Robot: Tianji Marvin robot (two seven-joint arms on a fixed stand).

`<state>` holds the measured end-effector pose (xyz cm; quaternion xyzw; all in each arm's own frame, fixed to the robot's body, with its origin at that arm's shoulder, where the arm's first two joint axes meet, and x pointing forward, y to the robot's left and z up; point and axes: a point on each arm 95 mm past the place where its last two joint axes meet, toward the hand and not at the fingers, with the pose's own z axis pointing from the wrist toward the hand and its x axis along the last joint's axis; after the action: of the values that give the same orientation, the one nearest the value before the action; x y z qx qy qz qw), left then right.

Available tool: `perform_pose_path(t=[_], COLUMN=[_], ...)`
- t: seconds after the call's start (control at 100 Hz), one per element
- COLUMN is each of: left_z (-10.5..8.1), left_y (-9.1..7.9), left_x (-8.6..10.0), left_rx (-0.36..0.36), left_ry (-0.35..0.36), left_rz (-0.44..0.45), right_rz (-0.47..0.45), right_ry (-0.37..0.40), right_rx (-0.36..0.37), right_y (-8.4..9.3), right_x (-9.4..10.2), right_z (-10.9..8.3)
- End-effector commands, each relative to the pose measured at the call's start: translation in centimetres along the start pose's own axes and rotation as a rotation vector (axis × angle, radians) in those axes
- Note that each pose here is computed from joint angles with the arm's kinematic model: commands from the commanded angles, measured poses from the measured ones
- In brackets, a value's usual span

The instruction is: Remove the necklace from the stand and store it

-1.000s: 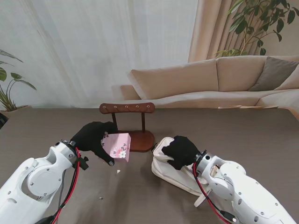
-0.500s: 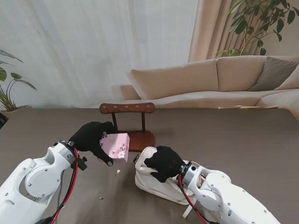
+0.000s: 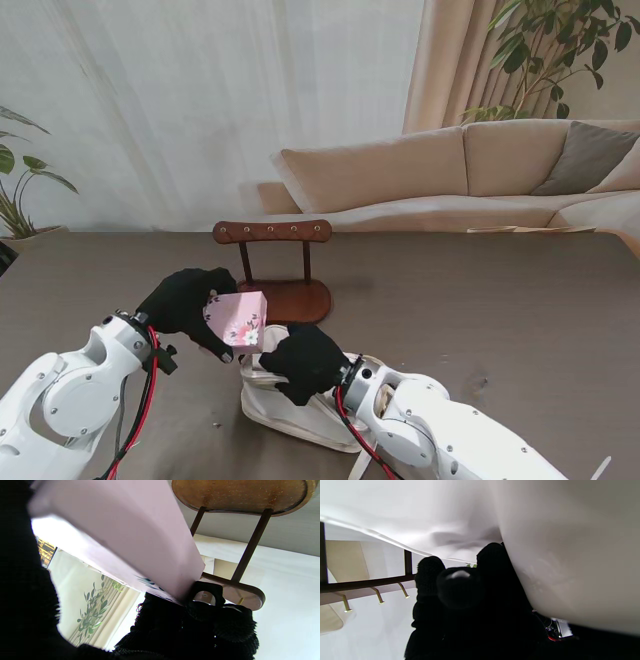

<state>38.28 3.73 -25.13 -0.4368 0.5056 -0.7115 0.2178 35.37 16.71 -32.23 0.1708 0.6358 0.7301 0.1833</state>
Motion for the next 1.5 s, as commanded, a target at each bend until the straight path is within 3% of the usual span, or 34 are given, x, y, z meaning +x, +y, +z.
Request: perform_pose_path(t=[0.0,0.45,0.85,1.15,1.49], left_z=[-0.1,0.0,-0.2,-0.4,-0.6], left_y=[0.1,-0.3,-0.3,-0.4,-0.6], left_x=[0.2,-0.2,-0.2,-0.2,-0.1], left_rx=[-0.011,-0.022,-0.025,-0.021,-0.020], left_ry=[-0.004,-0.016,-0.017,-0.019,-0.011], left_rz=[-0.001,0.010,0.012,0.015,0.026], right_rz=[-0.013,-0.068,-0.096,-0.091,-0.026], right_ry=[0.009,-0.017,-0.028,-0.043,-0.081], right_rx=[0.005,0.139,0.259,0.247,0.198], right_y=[-0.1,-2.3,-1.3,-0.3,1.0], right_x=[0.2,-0.1,-1.0,-1.6,-1.9], right_z=[0.4,-1.0,-2.9,-4.0,-3.3])
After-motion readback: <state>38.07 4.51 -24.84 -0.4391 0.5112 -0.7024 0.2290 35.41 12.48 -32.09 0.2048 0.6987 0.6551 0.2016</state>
